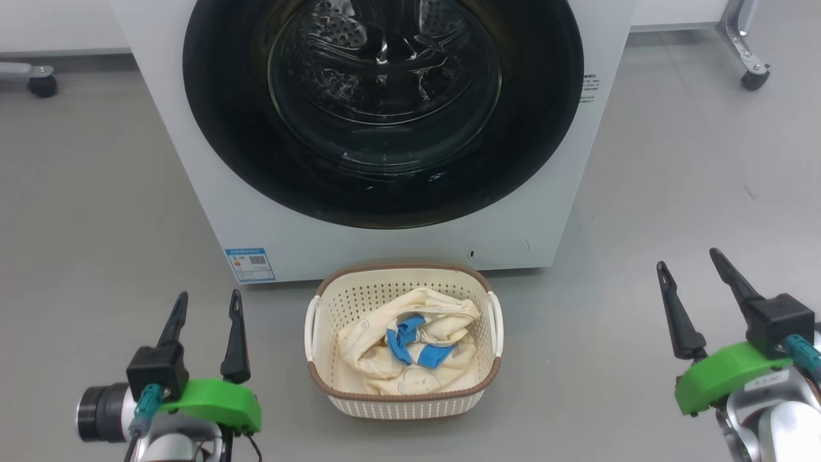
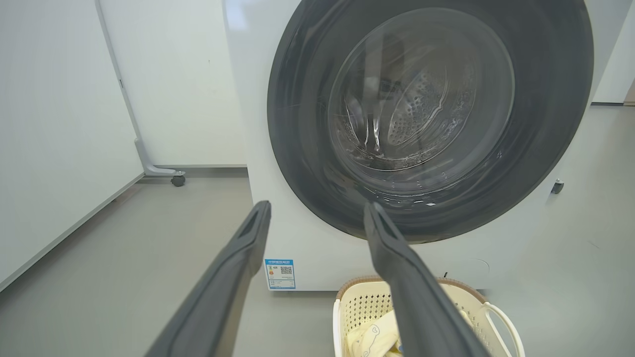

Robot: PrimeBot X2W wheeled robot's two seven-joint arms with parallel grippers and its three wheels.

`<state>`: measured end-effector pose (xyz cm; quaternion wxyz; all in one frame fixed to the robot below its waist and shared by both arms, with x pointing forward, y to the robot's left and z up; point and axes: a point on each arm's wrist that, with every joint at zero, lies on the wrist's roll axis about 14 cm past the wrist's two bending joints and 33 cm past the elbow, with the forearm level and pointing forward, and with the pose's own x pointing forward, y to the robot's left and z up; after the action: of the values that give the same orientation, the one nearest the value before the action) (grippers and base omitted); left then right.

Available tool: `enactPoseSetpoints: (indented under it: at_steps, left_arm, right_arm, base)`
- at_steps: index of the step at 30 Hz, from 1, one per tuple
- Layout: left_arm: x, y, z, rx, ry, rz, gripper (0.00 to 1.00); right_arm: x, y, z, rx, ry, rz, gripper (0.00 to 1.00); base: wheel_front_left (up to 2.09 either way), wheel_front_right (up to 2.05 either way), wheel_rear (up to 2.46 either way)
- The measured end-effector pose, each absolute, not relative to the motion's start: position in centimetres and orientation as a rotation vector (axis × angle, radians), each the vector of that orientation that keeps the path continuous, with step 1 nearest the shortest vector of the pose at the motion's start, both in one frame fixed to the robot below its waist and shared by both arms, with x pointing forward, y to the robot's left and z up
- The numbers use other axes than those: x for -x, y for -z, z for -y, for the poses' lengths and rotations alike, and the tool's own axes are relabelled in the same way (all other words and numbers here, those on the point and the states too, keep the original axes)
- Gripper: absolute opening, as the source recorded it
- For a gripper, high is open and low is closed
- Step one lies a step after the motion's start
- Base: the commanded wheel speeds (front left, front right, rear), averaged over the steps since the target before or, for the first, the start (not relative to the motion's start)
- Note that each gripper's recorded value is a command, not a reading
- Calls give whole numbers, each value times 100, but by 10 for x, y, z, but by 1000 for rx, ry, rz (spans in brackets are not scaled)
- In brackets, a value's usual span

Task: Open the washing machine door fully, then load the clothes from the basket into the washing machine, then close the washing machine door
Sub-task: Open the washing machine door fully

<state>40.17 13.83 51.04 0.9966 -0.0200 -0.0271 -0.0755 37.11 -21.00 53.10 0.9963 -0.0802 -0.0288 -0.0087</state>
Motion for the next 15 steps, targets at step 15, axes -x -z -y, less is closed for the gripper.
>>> enactPoseSetpoints:
  at_steps: [15]
  left_arm:
    - [-402, -511, -138, 45, 149, 56, 100]
  right_arm:
    - [-370, -533, 213, 155, 29, 65, 100]
  base:
    - [122, 122, -244]
